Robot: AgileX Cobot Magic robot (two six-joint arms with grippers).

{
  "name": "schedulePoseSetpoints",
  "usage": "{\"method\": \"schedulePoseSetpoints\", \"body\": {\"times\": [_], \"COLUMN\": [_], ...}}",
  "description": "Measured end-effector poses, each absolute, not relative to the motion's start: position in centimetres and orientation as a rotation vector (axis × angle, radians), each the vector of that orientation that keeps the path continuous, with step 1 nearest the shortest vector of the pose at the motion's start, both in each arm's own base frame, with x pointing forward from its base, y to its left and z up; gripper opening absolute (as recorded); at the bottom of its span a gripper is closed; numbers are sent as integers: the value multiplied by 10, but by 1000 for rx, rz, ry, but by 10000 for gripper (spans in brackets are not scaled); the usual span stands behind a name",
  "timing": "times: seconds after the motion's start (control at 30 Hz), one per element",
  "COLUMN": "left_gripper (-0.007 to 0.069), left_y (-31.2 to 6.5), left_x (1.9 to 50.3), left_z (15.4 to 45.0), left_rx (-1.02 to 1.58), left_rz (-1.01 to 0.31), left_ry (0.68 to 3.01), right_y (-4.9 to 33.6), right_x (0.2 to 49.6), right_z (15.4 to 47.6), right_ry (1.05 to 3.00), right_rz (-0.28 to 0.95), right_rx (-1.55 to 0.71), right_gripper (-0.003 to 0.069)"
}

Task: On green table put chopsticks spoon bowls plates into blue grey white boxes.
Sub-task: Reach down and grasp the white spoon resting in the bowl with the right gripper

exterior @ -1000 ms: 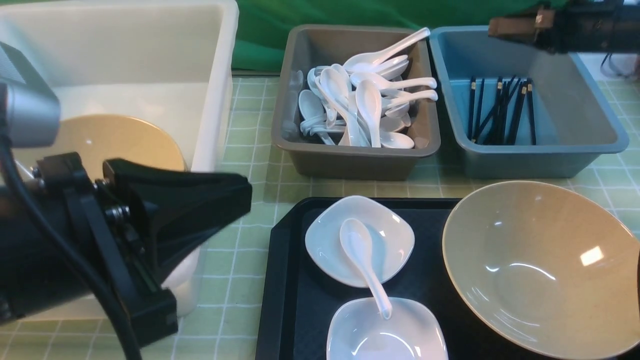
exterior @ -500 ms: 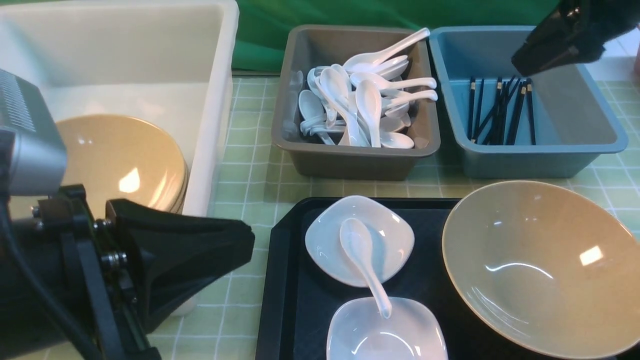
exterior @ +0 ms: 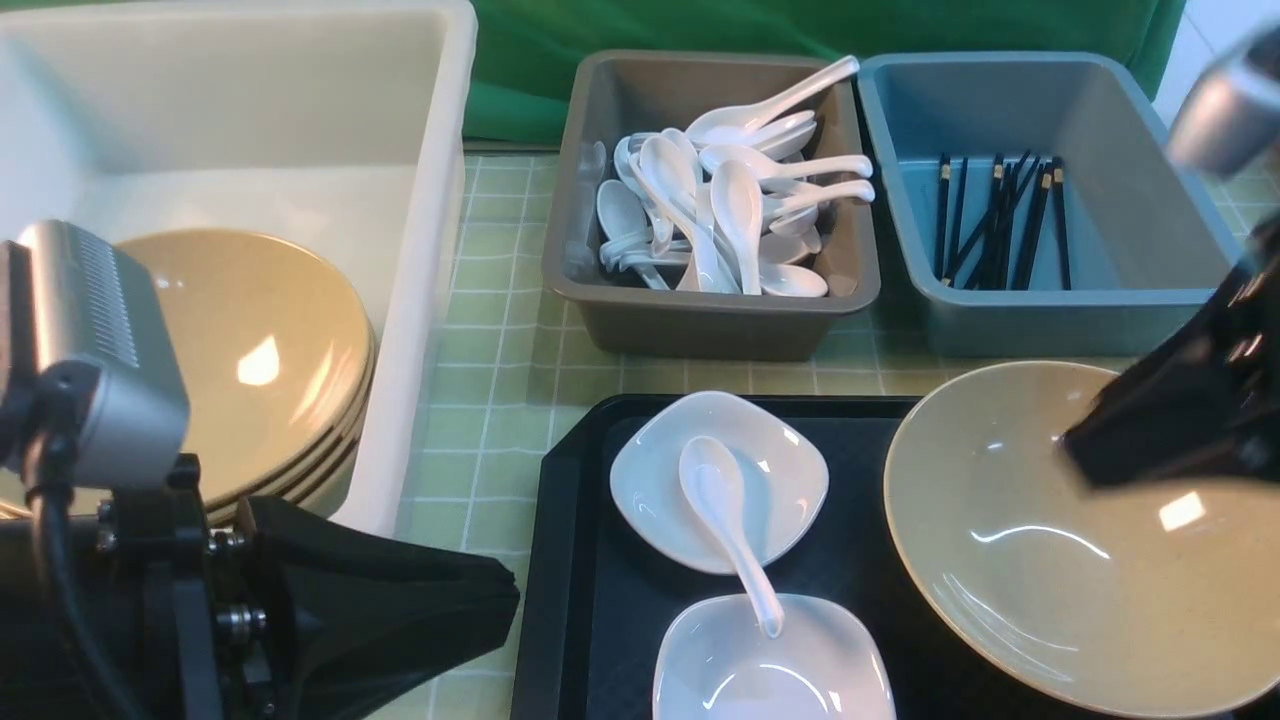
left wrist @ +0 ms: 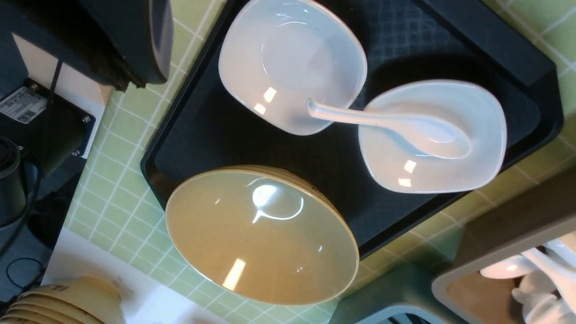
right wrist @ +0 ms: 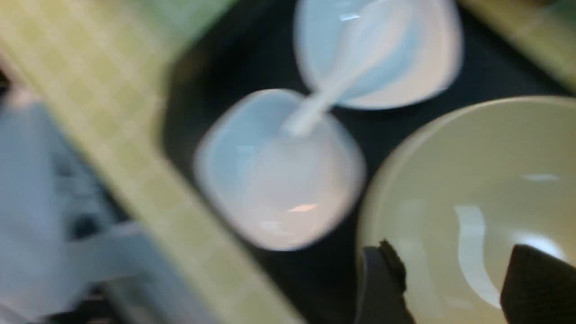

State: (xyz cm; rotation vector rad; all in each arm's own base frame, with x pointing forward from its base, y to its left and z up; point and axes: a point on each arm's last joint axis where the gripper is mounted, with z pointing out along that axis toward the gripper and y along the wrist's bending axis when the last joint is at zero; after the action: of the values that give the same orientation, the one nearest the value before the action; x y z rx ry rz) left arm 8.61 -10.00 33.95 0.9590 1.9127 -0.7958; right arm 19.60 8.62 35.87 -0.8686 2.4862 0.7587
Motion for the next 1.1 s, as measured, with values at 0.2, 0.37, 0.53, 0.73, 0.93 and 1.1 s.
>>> {"method": "schedulePoseSetpoints", "body": {"times": [0.2, 0.37, 0.53, 0.73, 0.93, 1.1], "left_gripper": [-2, -2, -2, -2, -2, -2], "left_y": [-97, -86, -68, -49, -37, -36], "left_x": [84, 76, 55, 21, 0, -2], "left_z": [349, 366, 376, 385, 379, 377], "left_rx": [1022, 1051, 979, 938, 907, 906], "left_rz": [-731, -630, -563, -554, -542, -550], "left_ry": [1918, 1957, 1990, 1848, 1743, 1753], "right_y": [126, 161, 205, 228, 238, 239], "right_x": [195, 201, 216, 237, 252, 254], "right_z": [344, 321, 293, 252, 218, 217], "right_ry": [2424, 2634, 2781, 2893, 2943, 2935], "right_rz": [1024, 826, 617, 587, 548, 540], "right_rx": [-1044, -1134, -900, -663, -576, -576], "right_gripper": [371, 371, 371, 394, 459, 467]}}
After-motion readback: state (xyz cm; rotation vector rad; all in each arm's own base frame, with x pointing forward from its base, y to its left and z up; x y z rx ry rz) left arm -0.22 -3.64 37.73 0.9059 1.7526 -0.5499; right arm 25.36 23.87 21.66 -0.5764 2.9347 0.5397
